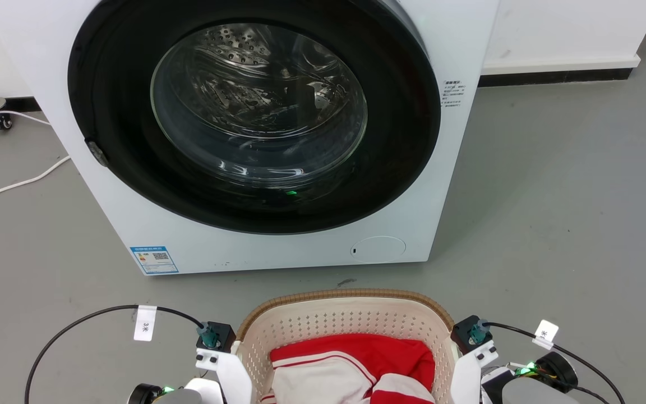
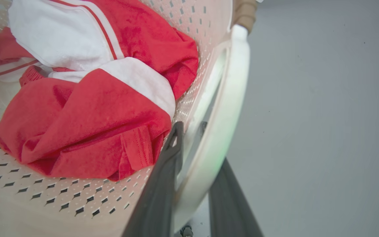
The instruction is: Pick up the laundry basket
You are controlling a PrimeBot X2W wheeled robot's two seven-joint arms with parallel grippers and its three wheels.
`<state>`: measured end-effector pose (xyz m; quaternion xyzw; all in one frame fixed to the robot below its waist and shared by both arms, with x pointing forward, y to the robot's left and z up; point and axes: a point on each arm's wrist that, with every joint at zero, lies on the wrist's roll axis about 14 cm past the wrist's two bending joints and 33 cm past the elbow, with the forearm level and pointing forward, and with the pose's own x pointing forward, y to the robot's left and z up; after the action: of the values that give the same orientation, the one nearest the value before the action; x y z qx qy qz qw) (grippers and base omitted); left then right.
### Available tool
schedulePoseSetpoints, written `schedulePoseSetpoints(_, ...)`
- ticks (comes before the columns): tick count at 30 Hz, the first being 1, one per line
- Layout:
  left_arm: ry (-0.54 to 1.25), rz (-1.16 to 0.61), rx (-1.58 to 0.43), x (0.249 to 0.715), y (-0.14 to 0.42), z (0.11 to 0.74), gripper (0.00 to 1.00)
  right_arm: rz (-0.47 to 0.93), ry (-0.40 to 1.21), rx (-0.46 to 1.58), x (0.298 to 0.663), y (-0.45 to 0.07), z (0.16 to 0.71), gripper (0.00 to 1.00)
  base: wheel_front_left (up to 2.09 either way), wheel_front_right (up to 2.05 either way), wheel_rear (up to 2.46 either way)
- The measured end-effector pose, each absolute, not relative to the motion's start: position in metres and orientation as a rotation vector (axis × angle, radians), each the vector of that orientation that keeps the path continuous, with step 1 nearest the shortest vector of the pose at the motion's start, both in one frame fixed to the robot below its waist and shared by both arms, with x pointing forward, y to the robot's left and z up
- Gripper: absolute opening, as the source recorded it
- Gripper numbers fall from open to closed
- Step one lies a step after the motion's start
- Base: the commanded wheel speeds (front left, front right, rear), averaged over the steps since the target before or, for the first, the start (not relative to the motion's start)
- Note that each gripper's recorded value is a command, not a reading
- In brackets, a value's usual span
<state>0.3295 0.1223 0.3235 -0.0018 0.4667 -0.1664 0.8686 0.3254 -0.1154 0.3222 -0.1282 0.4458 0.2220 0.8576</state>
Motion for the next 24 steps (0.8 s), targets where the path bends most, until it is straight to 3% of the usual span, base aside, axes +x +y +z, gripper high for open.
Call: schedulePoseSetpoints(24,0.975,-0.349,-0.005,0.3297,0.1220,0.3234,0.00,0.465,0.940,-0.265,0.3250,-0.1156,0.3218,0.00,0.00,0.00,0.00)
